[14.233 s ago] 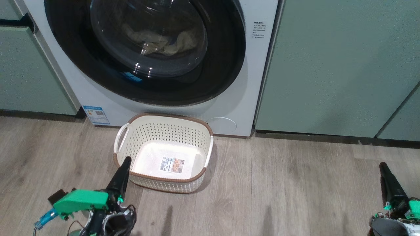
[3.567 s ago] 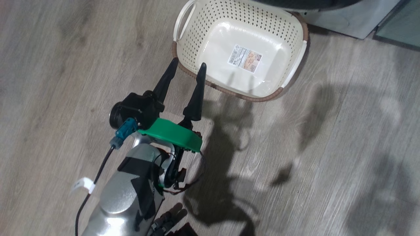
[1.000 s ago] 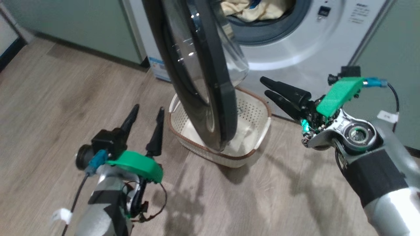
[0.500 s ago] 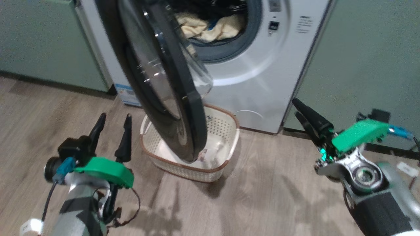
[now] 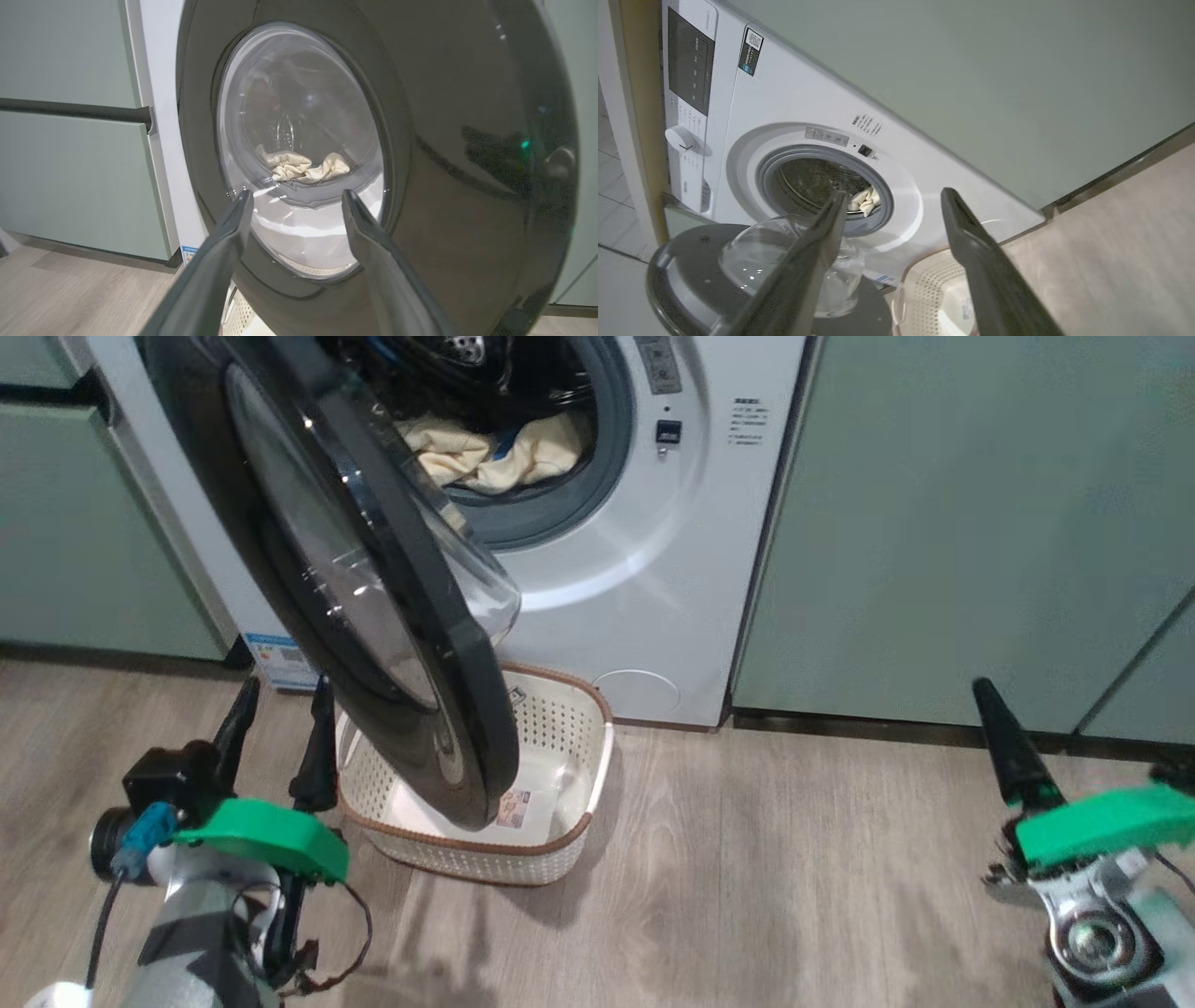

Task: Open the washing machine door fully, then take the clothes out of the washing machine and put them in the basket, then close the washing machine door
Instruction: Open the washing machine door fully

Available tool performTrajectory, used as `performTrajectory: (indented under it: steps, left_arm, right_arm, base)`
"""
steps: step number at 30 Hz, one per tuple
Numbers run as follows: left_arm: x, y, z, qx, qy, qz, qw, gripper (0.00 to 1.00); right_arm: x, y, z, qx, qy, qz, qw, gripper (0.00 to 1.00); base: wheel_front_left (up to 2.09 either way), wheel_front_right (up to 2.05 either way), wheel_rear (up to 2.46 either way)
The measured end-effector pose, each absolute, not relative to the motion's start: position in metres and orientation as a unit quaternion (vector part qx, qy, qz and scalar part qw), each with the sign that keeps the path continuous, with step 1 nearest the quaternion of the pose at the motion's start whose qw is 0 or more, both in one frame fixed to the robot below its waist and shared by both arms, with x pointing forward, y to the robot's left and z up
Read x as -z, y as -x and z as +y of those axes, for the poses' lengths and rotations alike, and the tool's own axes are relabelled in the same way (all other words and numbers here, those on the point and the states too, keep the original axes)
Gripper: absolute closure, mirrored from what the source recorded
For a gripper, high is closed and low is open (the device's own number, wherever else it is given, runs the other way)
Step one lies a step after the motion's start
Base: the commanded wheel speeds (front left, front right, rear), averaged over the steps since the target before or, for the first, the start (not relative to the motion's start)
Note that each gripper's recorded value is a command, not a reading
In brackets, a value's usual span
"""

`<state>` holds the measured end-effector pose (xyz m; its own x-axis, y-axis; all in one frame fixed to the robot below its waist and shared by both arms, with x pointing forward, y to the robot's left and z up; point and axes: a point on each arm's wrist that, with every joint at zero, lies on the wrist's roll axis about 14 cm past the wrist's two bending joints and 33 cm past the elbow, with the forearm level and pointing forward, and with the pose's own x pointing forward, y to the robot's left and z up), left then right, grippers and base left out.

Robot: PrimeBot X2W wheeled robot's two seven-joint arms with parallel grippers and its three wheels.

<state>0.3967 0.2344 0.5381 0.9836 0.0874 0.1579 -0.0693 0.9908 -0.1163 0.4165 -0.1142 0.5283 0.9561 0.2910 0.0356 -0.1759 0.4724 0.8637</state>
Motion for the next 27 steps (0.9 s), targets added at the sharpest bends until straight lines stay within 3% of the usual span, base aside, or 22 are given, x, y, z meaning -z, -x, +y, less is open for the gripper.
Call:
performTrajectory:
  steps: [13, 20, 27]
  left_arm:
    - [-0.542, -0.402, 0.226, -0.027, 0.059, -0.087, 0.994, 0.00]
    - [-0.536, -0.399, 0.229, -0.032, 0.059, -0.080, 0.995, 0.00]
    - [-0.533, -0.398, 0.231, -0.035, 0.060, -0.075, 0.995, 0.00]
  right_arm:
    - [-0.530, -0.402, -0.204, -0.035, -0.311, -0.049, 0.949, 0.00]
    - [-0.526, -0.385, -0.207, -0.014, -0.211, -0.063, 0.975, 0.00]
    - [-0.511, -0.374, -0.196, -0.035, -0.110, -0.040, 0.992, 0.00]
  base:
    - [0.00, 0.00, 0.00]
    - [0.00, 0.00, 0.00]
    - [0.00, 0.00, 0.00]
